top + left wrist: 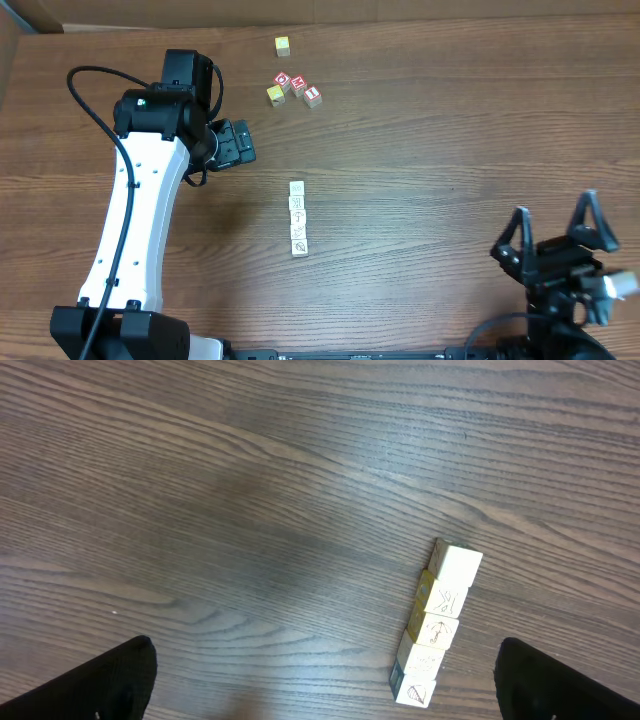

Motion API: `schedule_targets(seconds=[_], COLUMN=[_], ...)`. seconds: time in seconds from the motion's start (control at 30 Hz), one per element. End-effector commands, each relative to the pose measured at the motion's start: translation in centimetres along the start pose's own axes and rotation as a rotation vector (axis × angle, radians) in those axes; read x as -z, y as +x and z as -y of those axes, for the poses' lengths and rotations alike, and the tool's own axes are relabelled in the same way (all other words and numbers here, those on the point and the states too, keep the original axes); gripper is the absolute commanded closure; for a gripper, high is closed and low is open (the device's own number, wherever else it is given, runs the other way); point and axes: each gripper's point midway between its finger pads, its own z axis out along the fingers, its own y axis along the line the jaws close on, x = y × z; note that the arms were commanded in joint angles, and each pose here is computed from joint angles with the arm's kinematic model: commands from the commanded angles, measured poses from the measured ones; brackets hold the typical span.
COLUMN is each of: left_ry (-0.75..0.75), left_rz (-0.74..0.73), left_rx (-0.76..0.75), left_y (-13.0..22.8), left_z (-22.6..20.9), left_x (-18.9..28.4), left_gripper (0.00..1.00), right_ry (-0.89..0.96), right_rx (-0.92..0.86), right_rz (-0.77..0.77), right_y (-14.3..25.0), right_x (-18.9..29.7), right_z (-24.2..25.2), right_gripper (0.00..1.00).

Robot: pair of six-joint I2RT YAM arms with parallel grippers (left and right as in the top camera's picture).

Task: Flip 5 blocks

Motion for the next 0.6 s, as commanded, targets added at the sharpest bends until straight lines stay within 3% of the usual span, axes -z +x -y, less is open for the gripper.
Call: schedule_targets(seconds=[0.0,0.13,0.33,0.57], left_ry=[0.002,0.002,0.002,0.002], left_rz=[-0.010,-0.010,-0.010,-0.010], left_rx=[0.004,0.004,0.004,0.004], left_y=[0.2,0.2,0.2,0.2], left_z=[0.1,0.1,0.1,0.1], left_x=[-0.2,-0.2,-0.2,-0.2], left_gripper=[0.00,0.00,0.00,0.00], right_ry=[-0.018,-0.044,0.009,-0.044], right_rx=[0.049,0.116,0.120,0.228], right_rz=[-0.077,-0.242,-0.641,-0.666], right_y=[2.6,6.6,15.3,15.8], right_x=[0.5,1.1,5.3,5.6], right_z=[0.1,0.2,2.1,1.9], right_gripper=[0.00,0.00,0.00,0.00])
